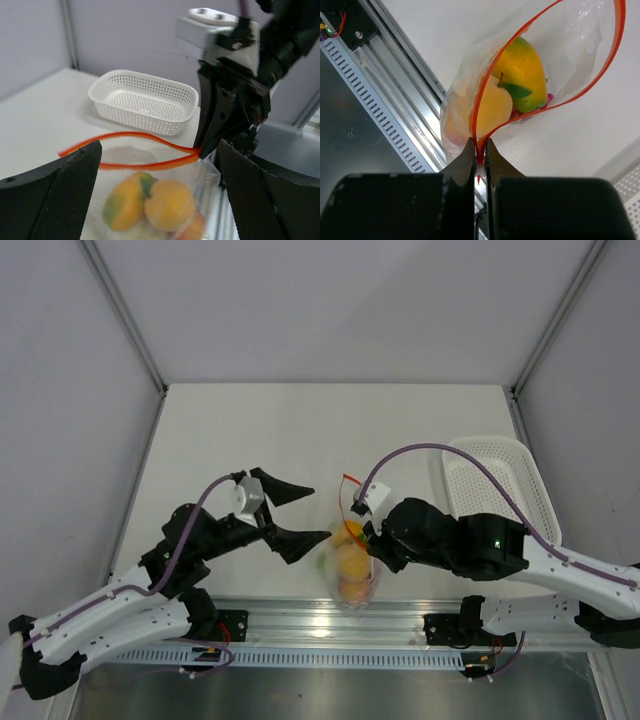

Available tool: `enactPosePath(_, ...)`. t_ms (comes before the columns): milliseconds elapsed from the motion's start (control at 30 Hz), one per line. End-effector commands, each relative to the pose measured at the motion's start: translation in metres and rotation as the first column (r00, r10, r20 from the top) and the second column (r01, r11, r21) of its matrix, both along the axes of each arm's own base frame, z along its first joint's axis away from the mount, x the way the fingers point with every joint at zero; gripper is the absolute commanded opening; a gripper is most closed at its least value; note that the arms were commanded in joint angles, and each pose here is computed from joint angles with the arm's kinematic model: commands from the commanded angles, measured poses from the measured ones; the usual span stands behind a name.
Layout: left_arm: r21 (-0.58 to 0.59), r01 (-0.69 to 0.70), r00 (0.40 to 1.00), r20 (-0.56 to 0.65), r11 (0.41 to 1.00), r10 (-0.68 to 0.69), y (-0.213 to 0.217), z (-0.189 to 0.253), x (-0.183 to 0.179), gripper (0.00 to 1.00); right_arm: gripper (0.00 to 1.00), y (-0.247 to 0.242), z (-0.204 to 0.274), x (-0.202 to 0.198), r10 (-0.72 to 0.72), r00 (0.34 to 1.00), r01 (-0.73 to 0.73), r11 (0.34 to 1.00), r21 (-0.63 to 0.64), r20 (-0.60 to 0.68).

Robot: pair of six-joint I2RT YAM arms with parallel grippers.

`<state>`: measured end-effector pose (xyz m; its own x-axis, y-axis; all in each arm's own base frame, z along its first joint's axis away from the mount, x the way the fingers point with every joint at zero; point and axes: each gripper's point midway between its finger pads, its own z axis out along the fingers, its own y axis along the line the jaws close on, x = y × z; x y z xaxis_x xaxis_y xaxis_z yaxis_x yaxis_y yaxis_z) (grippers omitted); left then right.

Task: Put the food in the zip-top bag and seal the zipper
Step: Zip the zipper food storage bag at the center of the board.

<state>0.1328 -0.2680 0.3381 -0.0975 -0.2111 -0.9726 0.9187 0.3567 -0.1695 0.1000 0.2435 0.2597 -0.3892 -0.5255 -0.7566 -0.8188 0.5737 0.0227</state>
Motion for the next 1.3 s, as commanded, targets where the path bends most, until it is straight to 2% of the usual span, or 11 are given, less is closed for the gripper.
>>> enactPosePath(0, 0.040, 0.161, 0.908, 0.386, 0.986, -0.164, -0.020, 0.027, -0.019, 1.00, 0.00, 0.006, 0.018, 0.005, 0.001, 0.999, -0.003, 0.998, 0.062, 0.034)
enactPosePath(67, 0.144, 0.228, 0.856, 0.441, 0.963, -0.269, -0.038, 0.008, -0.021, 0.99, 0.00, 0.006, 0.016, 0.006, -0.023, 0.999, 0.021, 0.996, 0.082, 0.030)
enactPosePath(167, 0.244, 0.303, 0.818, 0.429, 0.921, -0.383, -0.056, -0.002, -0.023, 1.00, 0.00, 0.006, 0.007, 0.008, -0.043, 0.999, 0.041, 0.995, 0.089, 0.026)
enactPosePath(233, 0.297, 0.320, 0.821, 0.388, 0.900, -0.420, -0.071, -0.012, -0.013, 0.99, 0.00, 0.004, -0.003, 0.014, -0.095, 0.995, 0.093, 0.993, 0.070, 0.021)
enactPosePath(300, 0.316, 0.294, 0.859, 0.326, 0.902, -0.394, -0.080, -0.015, 0.000, 0.97, 0.00, 0.004, -0.010, 0.014, -0.130, 0.992, 0.130, 0.990, 0.048, -0.009)
enactPosePath(467, 0.284, 0.254, 0.900, 0.281, 0.924, -0.334, -0.077, -0.032, 0.007, 0.94, 0.00, 0.002, -0.032, 0.014, -0.212, 0.976, 0.211, 0.977, -0.019, -0.060)
enactPosePath(567, 0.276, 0.235, 0.904, 0.289, 0.932, -0.314, -0.071, -0.034, 0.006, 0.90, 0.00, 0.008, -0.036, 0.009, -0.219, 0.971, 0.220, 0.976, -0.006, -0.099)
enactPosePath(700, 0.318, 0.254, 0.899, 0.272, 0.913, -0.344, -0.072, -0.041, 0.007, 0.67, 0.00, 0.013, -0.036, 0.007, -0.203, 0.974, 0.206, 0.978, 0.022, -0.105)
enactPosePath(800, 0.351, 0.309, 0.890, 0.220, 0.884, -0.399, -0.075, -0.054, 0.003, 0.63, 0.00, 0.013, -0.034, 0.006, -0.197, 0.975, 0.201, 0.979, 0.029, -0.106)
enactPosePath(1067, 0.373, 0.382, 0.880, 0.132, 0.846, -0.456, -0.074, -0.090, -0.009, 0.61, 0.00, 0.003, -0.026, 0.004, -0.195, 0.975, 0.203, 0.977, 0.065, -0.106)
enactPosePath(1267, 0.363, 0.403, 0.873, 0.122, 0.840, -0.472, -0.070, -0.099, -0.016, 0.60, 0.00, 0.000, -0.023, 0.000, -0.172, 0.978, 0.184, 0.978, 0.095, -0.121)
